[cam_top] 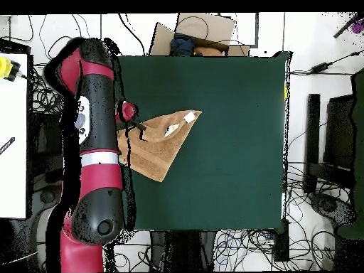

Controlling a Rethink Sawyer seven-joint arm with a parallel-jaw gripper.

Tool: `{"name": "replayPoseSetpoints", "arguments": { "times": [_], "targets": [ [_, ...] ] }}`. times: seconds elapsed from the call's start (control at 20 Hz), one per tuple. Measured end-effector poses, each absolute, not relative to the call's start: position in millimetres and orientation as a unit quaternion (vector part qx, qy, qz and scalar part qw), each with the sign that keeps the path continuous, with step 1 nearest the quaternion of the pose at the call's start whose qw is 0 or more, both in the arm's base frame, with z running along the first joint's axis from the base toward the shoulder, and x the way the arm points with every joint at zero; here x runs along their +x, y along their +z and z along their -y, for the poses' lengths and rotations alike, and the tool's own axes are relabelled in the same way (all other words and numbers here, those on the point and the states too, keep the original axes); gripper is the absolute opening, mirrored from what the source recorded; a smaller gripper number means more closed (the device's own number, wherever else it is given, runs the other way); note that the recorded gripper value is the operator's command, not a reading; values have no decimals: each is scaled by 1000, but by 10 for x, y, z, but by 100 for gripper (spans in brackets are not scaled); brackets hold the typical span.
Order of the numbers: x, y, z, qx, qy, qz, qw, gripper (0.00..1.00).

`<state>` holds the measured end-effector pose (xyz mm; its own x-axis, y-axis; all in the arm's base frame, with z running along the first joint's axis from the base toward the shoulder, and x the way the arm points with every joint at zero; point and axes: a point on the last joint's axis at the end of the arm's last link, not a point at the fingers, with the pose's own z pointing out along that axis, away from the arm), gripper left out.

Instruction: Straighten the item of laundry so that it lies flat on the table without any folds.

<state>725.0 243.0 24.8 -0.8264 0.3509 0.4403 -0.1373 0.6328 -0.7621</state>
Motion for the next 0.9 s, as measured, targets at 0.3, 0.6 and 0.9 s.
{"name": "replayPoseSetpoints", "arguments": {
  "times": [0.3,0.6,0.9],
  "targets": [
    [7213,83,-2463,-72,418,858,291,0],
    [7195,53,-2472,-72,420,857,291,0],
    [7191,62,-2496,-71,421,857,290,0]
  ]
}}
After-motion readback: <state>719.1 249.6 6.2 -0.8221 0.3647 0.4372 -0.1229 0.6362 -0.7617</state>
